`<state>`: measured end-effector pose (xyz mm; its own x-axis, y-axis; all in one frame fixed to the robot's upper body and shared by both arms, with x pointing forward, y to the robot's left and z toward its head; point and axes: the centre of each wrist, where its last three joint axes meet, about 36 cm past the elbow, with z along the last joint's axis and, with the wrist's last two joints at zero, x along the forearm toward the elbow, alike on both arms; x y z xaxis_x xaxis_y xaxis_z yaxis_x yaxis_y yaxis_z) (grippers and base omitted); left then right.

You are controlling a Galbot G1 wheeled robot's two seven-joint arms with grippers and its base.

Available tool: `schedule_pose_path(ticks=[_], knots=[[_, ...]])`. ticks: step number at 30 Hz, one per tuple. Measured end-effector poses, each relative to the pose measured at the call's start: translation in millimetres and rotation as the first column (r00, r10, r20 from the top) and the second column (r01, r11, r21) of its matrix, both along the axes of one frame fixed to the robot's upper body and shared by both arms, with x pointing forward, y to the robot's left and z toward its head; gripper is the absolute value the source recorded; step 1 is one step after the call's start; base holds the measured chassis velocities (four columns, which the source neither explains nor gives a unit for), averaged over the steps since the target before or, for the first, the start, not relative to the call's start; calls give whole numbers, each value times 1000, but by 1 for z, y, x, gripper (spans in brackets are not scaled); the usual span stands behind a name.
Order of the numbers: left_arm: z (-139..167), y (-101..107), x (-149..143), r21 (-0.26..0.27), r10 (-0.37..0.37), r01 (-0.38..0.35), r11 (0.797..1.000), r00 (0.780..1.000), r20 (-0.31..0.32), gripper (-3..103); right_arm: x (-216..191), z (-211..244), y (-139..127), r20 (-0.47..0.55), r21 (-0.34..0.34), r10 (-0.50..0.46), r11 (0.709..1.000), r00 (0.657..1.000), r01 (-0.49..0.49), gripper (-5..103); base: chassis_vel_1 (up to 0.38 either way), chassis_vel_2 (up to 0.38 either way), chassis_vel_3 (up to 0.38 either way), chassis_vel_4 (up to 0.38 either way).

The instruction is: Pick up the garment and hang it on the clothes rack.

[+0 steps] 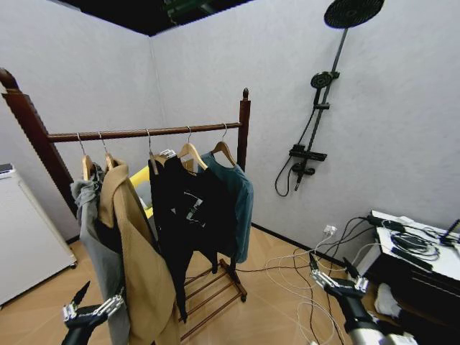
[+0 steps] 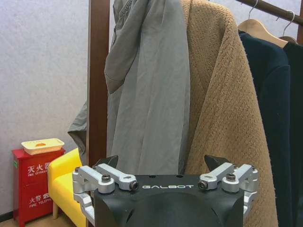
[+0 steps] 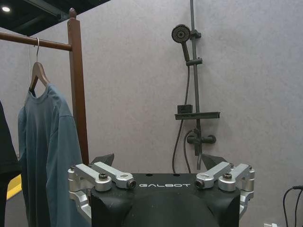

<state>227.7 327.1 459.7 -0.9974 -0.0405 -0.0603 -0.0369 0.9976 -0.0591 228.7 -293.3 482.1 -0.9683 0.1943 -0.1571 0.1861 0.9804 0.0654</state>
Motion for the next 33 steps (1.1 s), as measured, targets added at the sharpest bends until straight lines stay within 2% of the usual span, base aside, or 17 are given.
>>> schedule_pose_path(ticks=[33], knots=[[0,0,0,0,0,0,1000,1000,0,100,0,0,0,-1,1,1,1000,1000,-1,100,0,0,0,0]])
